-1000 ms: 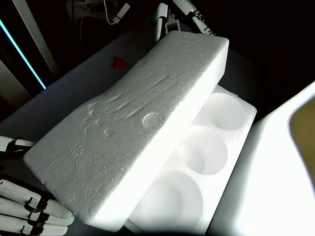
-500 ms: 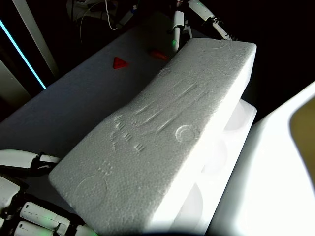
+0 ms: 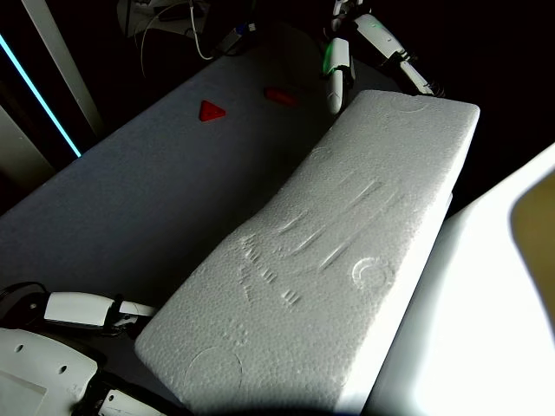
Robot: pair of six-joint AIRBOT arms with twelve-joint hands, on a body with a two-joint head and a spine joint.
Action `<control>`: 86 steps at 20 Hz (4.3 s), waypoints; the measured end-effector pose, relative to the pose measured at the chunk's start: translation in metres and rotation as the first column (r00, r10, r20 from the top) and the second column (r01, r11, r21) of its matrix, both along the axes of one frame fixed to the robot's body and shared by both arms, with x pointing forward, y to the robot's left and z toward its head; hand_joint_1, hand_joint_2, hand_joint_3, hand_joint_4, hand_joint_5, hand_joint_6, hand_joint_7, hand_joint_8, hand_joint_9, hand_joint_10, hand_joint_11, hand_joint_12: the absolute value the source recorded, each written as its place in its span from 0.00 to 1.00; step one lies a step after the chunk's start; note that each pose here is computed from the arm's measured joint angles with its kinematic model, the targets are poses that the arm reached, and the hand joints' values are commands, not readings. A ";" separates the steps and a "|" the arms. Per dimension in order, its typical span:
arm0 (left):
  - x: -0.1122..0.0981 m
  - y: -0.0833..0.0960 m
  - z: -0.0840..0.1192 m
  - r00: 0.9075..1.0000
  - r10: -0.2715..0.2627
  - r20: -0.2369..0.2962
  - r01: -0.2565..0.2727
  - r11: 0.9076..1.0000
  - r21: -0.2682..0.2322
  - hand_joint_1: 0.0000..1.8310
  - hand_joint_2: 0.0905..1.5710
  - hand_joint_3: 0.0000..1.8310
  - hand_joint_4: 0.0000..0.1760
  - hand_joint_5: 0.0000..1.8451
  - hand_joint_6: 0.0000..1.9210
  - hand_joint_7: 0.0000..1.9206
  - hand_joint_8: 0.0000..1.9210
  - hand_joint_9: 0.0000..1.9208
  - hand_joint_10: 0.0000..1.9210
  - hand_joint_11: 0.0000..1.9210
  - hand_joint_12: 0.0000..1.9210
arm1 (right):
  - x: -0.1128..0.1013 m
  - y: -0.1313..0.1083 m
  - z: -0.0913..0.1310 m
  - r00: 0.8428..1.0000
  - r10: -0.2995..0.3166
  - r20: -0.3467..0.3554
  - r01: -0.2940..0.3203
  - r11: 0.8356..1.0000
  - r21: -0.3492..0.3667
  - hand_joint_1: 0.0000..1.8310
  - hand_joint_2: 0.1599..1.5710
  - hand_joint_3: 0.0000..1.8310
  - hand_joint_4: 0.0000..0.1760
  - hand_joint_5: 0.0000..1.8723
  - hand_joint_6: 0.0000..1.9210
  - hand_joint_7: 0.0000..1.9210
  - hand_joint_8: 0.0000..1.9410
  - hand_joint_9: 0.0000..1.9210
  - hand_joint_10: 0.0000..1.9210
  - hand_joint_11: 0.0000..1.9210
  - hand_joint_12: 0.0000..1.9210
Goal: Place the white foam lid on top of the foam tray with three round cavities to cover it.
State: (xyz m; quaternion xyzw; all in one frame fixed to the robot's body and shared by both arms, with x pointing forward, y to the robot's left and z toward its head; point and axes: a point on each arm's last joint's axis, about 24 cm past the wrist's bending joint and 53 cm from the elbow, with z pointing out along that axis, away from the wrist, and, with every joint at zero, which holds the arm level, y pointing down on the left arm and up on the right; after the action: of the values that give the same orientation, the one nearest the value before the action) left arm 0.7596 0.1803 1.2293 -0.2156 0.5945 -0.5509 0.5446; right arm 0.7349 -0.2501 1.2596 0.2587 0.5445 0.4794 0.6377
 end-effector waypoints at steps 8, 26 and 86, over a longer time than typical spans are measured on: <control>0.013 0.004 -0.008 0.999 0.027 -0.036 -0.027 1.000 0.011 0.26 0.67 0.00 0.00 0.09 0.00 0.00 0.00 0.00 0.00 0.00 0.37 | 0.019 0.005 0.005 1.000 0.007 -0.025 -0.007 1.000 -0.025 0.35 0.71 0.00 0.00 0.03 0.01 0.13 0.05 0.00 0.28 0.00 0.87; 0.027 -0.001 -0.024 0.996 0.037 -0.086 -0.035 0.999 0.032 0.17 0.64 0.00 0.08 0.00 0.00 0.00 0.00 0.00 0.00 0.00 0.25 | 0.027 0.003 -0.002 0.998 0.004 -0.061 -0.006 1.000 -0.030 0.24 0.76 0.00 0.00 0.00 0.00 0.00 0.00 0.00 0.00 0.00 0.05; 0.000 0.009 -0.039 0.997 0.020 -0.077 -0.018 0.999 0.033 0.23 0.63 0.00 0.05 0.00 0.00 0.00 0.00 0.00 0.00 0.00 0.29 | -0.001 -0.021 -0.012 0.996 -0.053 -0.065 0.045 0.991 -0.125 0.29 0.70 0.00 0.00 0.00 0.00 0.00 0.00 0.00 0.00 0.00 0.00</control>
State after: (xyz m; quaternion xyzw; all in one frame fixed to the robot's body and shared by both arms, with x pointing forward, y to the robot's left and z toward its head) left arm 0.7597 0.1893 1.1900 -0.2333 0.6220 -0.5272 0.5298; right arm 0.7343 -0.2714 1.2474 0.2483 0.5882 0.4198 0.6451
